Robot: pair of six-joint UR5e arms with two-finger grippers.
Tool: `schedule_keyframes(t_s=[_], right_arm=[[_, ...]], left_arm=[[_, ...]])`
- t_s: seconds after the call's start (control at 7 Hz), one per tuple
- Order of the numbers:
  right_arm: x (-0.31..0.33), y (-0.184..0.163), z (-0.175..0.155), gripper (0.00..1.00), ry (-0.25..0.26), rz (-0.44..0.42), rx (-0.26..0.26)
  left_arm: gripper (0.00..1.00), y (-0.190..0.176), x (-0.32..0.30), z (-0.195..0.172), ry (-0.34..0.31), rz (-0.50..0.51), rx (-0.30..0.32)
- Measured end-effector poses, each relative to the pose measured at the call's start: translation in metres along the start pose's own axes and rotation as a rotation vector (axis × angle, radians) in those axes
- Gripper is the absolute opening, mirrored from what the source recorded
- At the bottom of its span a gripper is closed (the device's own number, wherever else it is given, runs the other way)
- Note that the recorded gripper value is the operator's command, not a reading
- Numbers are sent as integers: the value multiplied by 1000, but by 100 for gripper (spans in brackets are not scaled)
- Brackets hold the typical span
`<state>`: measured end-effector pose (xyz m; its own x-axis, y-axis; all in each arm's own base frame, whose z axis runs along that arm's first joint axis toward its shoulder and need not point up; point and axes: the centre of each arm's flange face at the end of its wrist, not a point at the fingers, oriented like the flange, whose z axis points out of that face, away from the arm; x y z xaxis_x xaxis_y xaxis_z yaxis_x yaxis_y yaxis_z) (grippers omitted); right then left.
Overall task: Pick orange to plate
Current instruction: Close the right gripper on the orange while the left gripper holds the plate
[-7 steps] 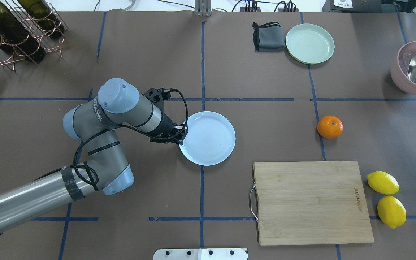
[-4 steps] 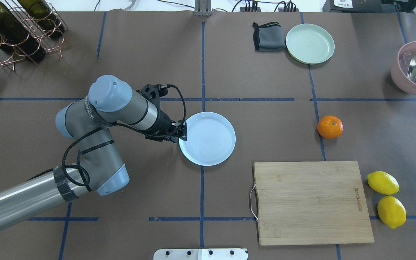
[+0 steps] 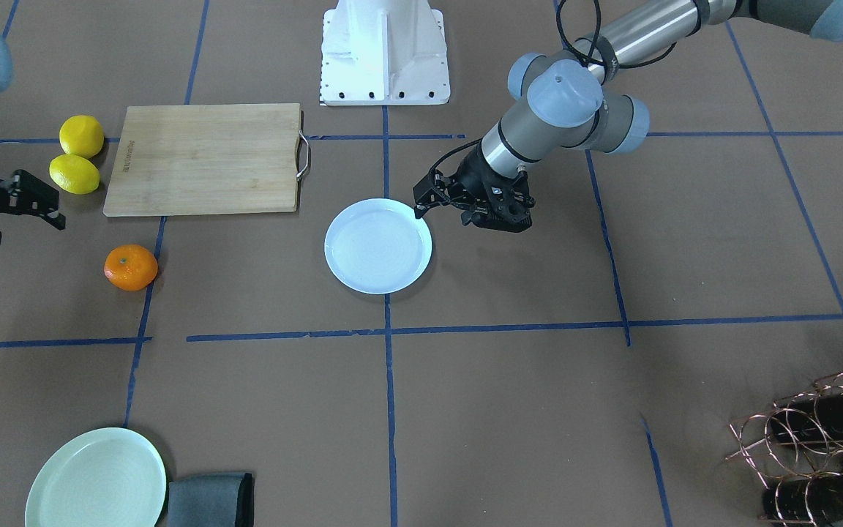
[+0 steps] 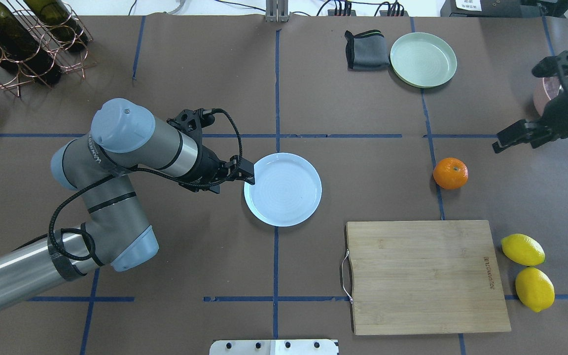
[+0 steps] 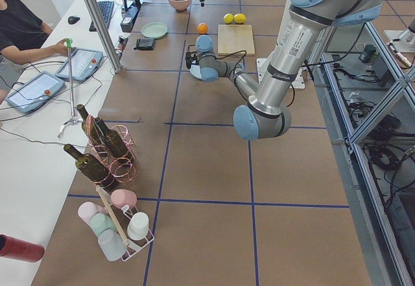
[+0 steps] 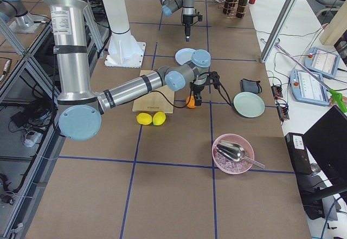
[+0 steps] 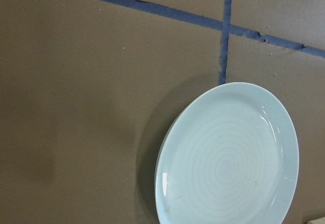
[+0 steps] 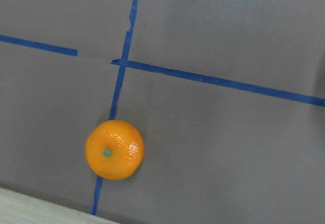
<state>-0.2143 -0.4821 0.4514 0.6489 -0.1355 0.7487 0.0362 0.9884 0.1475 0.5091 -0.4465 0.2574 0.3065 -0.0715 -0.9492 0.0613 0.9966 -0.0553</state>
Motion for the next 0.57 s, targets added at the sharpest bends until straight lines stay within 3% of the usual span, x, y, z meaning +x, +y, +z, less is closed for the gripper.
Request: schedule_keyframes(t_s=[0.29, 0.57], right_arm=[[-42, 13, 43, 100, 75, 82, 100], [-60, 12, 74, 100, 110, 144, 158]], left_arm=[[95, -1, 1, -4, 4, -2, 9], [95, -1, 1, -4, 5, -16, 11]])
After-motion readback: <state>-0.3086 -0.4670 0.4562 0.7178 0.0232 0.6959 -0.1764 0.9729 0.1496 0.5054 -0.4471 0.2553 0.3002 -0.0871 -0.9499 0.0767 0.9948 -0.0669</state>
